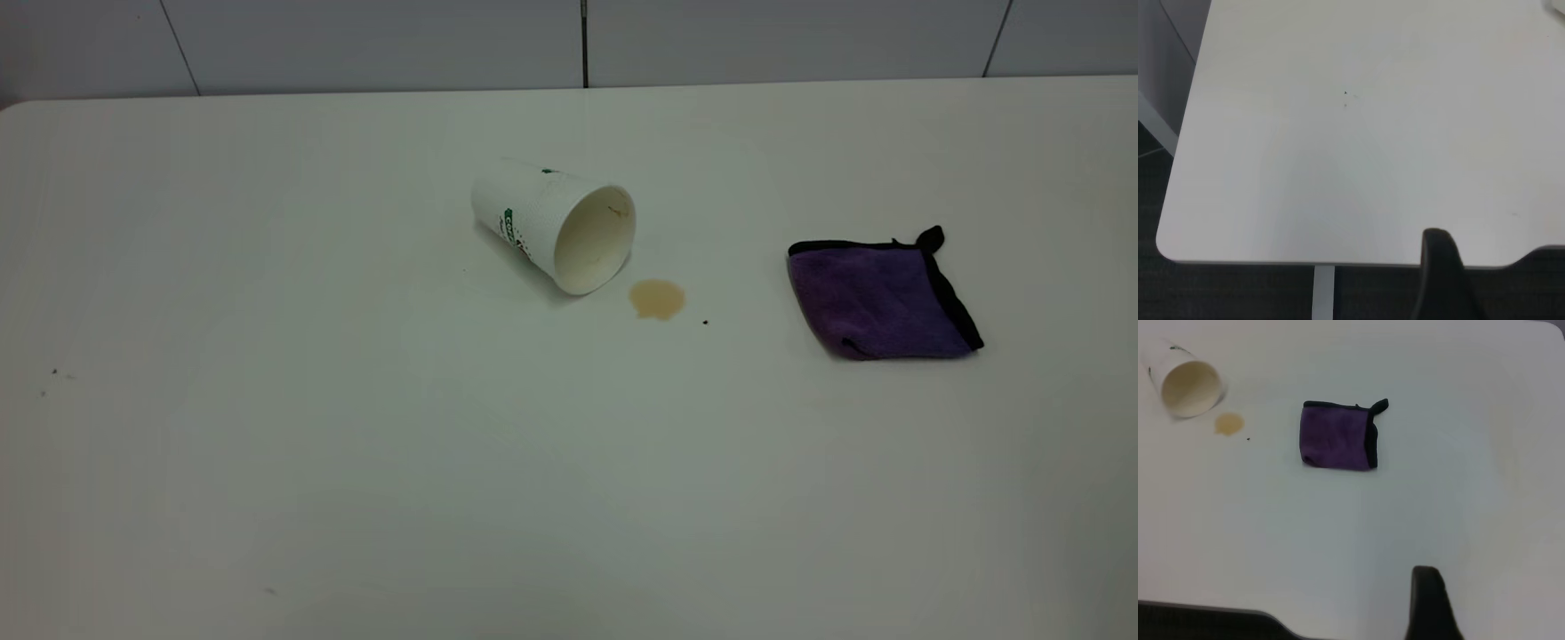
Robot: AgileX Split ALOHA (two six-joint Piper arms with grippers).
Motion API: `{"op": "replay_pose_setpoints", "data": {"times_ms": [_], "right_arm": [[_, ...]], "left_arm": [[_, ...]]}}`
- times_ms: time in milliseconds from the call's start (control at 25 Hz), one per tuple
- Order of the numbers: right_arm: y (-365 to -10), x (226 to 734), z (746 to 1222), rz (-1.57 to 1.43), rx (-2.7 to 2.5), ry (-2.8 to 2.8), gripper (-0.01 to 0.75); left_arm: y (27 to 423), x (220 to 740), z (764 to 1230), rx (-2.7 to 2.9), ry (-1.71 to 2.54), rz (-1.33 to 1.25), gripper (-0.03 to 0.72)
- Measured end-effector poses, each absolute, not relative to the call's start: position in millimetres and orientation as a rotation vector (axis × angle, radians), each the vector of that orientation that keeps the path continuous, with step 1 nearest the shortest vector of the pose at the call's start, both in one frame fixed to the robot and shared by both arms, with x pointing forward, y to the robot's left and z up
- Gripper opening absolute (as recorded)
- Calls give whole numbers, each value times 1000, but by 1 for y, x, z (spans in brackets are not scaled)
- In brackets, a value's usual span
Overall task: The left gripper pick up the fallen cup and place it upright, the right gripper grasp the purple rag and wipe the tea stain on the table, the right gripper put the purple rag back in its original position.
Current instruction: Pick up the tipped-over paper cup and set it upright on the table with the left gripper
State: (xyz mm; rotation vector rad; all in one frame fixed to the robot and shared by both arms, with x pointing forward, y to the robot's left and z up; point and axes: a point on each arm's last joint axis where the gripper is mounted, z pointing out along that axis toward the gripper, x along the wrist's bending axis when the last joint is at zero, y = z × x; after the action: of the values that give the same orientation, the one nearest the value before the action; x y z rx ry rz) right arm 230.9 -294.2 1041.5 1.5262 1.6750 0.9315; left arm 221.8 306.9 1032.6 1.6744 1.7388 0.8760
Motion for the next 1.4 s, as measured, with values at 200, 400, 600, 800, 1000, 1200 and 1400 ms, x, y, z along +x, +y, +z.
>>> {"op": "replay_pose_setpoints", "data": {"times_ms": [200,400,600,800,1000,1200,1400], "right_arm": [[-294,231,1042,931,1526,1675,521],[-294,231,1042,931,1526,1675,521],[-294,231,1042,931,1526,1675,521],[-294,231,1042,931,1526,1675,521],[-294,231,1042,931,1526,1675,521],[-294,231,1042,931,1526,1675,521],[-294,231,1042,931,1526,1675,521]], "left_arm": [[308,236,1042,1670,1743,882,476],[308,283,1061,1714,1757,858,476],[308,350,1068,1816,1736,837,476],[308,412,1060,1910,1774,758,476],[289,463,1050,2026,1692,692,476],[245,508,1020,2211,1541,585,476],[191,547,979,2404,1416,469,476]]}}
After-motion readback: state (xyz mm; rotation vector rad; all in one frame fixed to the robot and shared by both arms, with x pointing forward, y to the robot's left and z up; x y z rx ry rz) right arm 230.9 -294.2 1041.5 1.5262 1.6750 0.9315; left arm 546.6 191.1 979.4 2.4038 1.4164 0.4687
